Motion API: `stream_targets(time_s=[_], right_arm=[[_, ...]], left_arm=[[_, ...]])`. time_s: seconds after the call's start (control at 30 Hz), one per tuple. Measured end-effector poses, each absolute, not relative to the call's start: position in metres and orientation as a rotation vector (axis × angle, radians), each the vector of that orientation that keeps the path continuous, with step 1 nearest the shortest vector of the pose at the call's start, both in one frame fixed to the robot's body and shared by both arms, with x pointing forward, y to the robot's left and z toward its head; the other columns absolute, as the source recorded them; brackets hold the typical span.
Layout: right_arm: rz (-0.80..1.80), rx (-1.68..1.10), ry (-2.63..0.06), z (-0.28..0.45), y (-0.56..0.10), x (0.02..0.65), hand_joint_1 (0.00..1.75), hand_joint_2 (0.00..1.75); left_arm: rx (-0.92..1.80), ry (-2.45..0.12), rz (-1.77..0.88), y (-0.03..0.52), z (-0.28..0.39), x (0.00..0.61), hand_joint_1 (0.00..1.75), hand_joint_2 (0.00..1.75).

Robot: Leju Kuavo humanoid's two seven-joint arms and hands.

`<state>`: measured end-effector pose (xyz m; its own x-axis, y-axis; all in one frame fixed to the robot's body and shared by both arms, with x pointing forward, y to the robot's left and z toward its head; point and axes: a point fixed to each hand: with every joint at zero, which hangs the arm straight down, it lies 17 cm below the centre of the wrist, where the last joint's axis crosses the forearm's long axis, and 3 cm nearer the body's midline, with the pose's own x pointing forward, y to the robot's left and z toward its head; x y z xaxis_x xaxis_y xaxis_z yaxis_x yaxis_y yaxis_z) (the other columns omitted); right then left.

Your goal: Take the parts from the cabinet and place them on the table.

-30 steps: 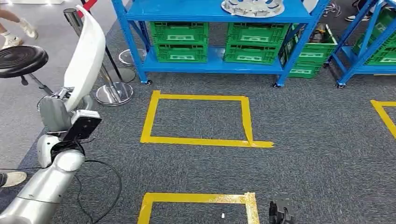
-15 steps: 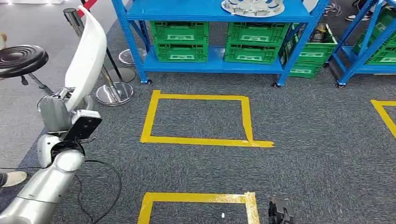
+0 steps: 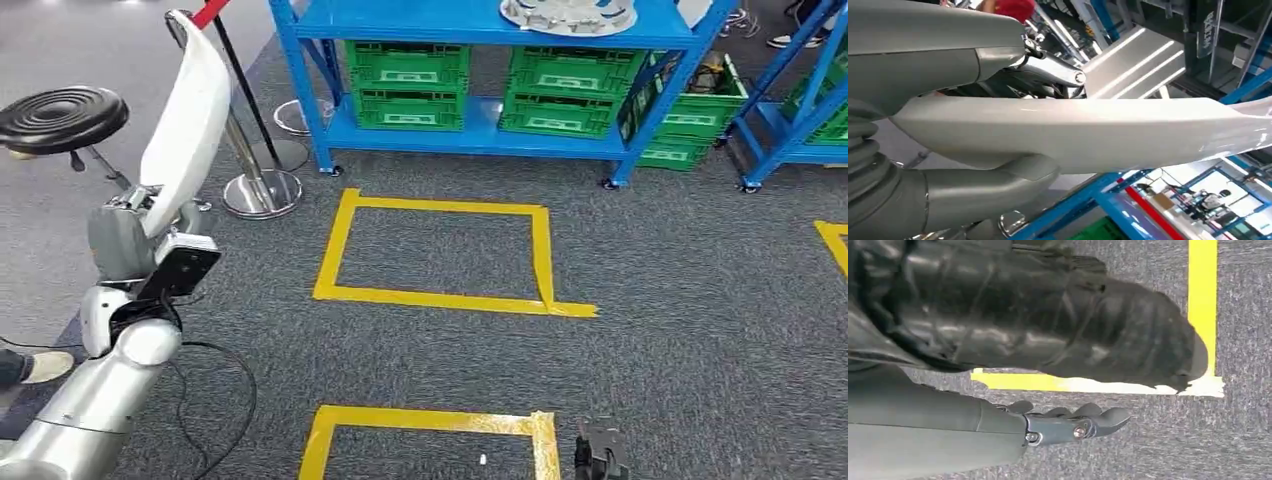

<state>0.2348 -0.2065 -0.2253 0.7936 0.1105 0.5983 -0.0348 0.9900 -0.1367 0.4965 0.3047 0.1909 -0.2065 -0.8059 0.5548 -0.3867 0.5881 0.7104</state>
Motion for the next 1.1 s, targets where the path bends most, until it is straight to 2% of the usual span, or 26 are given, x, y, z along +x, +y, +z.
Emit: stream_targets(time_s=[1.1], right_arm=[[0.118,-0.146,-0.637,-0.2275,-0.2099,0.2315,0.00,0.00]], left_arm=[[0.981,-1.810,-0.522,0.3101,0.1925,0.4976,1.75,1.75]])
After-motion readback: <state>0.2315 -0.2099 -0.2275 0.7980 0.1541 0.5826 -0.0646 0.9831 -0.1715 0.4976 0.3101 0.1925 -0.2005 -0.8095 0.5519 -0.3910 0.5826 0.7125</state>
